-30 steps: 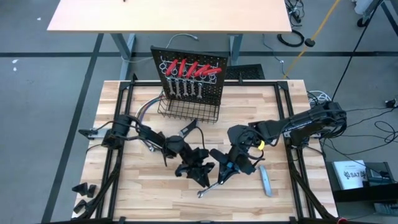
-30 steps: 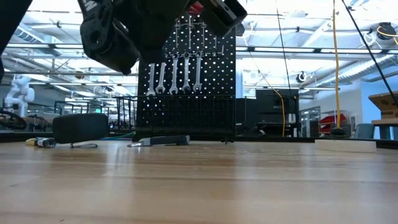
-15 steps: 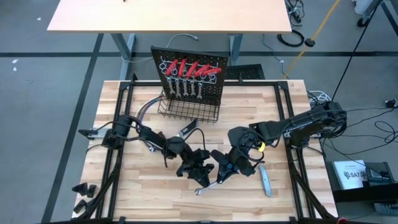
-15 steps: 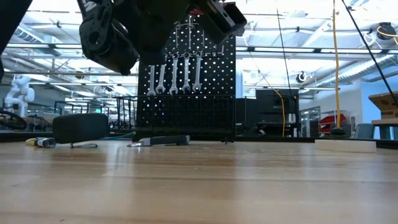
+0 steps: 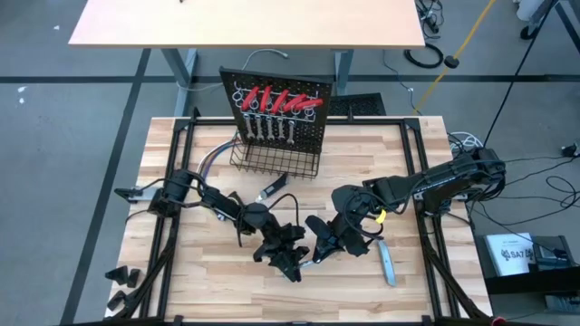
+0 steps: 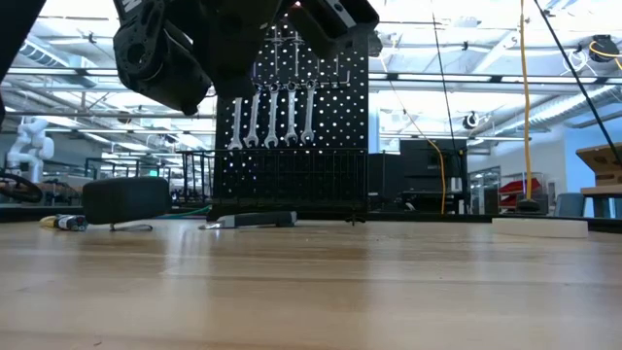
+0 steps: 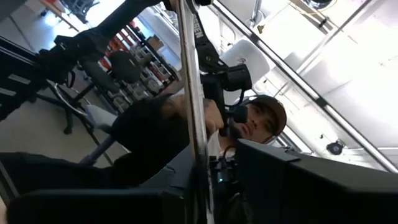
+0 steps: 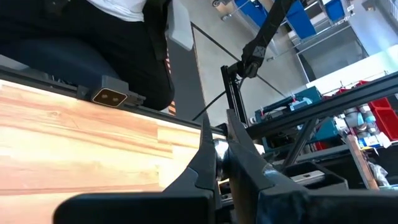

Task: Hang tools onto peg board
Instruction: Hang the wrench on the peg board

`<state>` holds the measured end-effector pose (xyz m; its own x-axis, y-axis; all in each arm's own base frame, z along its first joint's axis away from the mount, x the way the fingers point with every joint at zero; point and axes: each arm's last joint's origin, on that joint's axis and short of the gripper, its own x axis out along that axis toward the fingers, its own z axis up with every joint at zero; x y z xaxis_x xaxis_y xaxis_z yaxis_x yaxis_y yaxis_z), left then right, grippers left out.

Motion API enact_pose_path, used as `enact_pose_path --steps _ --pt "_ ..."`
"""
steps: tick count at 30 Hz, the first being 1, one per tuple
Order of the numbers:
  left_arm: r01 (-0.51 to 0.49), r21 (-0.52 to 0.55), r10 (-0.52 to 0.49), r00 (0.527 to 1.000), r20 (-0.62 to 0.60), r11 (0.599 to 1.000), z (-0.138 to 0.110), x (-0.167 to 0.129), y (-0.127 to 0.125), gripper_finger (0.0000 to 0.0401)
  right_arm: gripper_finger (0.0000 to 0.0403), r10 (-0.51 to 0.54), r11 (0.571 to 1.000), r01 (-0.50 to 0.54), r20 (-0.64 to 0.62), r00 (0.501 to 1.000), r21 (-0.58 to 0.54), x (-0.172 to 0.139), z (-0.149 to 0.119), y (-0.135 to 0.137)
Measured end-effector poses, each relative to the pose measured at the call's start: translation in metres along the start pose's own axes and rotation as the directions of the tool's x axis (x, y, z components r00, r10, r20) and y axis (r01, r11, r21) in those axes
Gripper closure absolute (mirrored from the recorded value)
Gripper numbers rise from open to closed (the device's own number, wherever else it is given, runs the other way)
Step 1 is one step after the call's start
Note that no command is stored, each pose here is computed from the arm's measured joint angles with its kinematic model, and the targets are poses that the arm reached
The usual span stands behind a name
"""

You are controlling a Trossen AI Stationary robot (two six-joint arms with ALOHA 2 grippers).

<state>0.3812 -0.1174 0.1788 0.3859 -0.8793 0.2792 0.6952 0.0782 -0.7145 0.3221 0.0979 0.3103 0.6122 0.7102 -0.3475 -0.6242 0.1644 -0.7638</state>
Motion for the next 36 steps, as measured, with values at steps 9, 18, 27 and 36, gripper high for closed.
enact_pose_path --steps 9,18,27,36 --pt "-0.017 0.099 0.018 1.0 -0.01 0.995 -0.002 -0.001 0.003 0.039 0.039 0.002 1.0 -0.002 -0.002 1.0 0.005 0.0 0.0 0.0" --pt "-0.011 0.16 0.011 1.0 0.001 0.987 0.002 -0.003 0.002 0.0397 0.0318 -0.111 0.931 0.121 -0.05 0.993 0.345 -0.002 0.0 -0.01" --pt "-0.097 0.233 0.07 0.99 0.123 0.968 0.031 -0.038 0.01 0.0398 0.0214 -0.114 0.805 0.266 -0.302 0.947 0.53 -0.028 0.005 -0.006" --pt "-0.252 0.337 0.164 0.949 0.271 0.907 0.062 -0.084 0.018 0.0399 0.0193 -0.037 0.534 0.587 -0.677 0.735 0.608 -0.102 0.023 0.013"
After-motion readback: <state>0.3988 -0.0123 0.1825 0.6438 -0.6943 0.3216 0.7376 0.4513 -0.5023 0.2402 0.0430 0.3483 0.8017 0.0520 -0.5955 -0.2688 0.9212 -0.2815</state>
